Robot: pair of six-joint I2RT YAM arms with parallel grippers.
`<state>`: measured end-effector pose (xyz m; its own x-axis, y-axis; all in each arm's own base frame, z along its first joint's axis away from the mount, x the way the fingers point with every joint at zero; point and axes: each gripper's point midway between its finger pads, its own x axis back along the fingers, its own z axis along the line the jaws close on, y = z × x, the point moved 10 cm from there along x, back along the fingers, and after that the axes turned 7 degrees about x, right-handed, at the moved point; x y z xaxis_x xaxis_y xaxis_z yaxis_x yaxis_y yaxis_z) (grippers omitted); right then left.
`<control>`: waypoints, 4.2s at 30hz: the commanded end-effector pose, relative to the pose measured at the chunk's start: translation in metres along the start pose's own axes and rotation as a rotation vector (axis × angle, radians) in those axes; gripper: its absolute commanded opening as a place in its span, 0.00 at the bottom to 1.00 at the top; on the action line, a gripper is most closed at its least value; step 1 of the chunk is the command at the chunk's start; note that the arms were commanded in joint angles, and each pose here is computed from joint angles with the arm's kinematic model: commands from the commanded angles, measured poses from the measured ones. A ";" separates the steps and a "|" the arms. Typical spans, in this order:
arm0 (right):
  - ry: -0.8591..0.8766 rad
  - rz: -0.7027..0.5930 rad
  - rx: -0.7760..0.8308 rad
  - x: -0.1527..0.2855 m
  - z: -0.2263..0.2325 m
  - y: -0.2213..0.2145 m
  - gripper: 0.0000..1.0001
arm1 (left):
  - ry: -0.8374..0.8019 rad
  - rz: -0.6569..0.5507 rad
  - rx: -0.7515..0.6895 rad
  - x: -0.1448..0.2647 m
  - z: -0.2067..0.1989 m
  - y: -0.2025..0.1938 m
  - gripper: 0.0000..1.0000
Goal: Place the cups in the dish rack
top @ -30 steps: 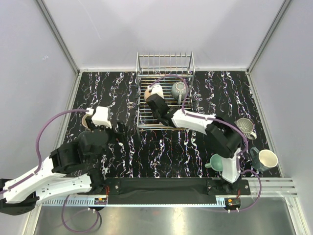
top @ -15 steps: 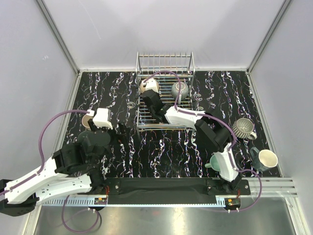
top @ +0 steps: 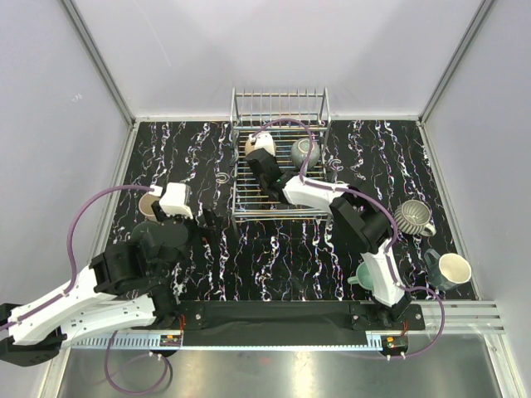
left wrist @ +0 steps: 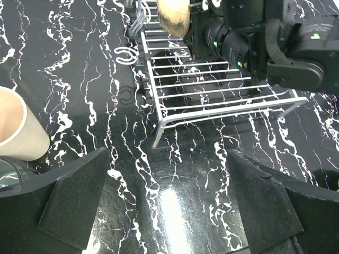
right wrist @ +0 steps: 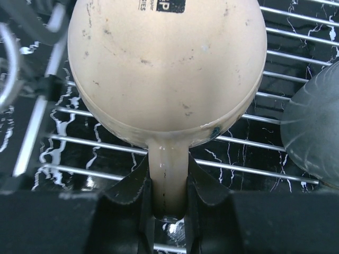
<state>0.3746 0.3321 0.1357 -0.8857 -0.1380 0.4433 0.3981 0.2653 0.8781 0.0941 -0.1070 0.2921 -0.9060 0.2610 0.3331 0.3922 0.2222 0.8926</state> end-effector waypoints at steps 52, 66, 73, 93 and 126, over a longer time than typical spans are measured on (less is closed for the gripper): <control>0.456 0.220 -0.301 0.204 -0.057 0.011 0.73 | 0.423 0.469 0.020 -0.043 0.051 0.003 0.86; 0.625 0.107 -0.306 0.248 -0.076 0.016 0.73 | 0.658 0.535 0.187 -0.065 0.100 0.003 0.66; 0.628 0.076 -0.289 0.256 -0.083 0.014 0.74 | 0.744 0.545 0.250 -0.076 0.109 -0.005 0.54; 0.636 0.028 -0.287 0.267 -0.092 0.013 0.75 | 0.930 0.426 0.423 -0.073 0.141 -0.009 0.52; 0.734 0.078 -0.210 0.285 -0.092 0.042 0.76 | 1.250 -0.004 1.313 -0.062 0.180 0.061 0.61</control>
<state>0.1644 0.2140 0.2976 -0.5151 -0.7054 0.4868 0.5827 0.1283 0.8025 0.1862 0.0616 0.2785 -0.2116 -0.4727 0.8554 -0.2025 0.8774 0.4348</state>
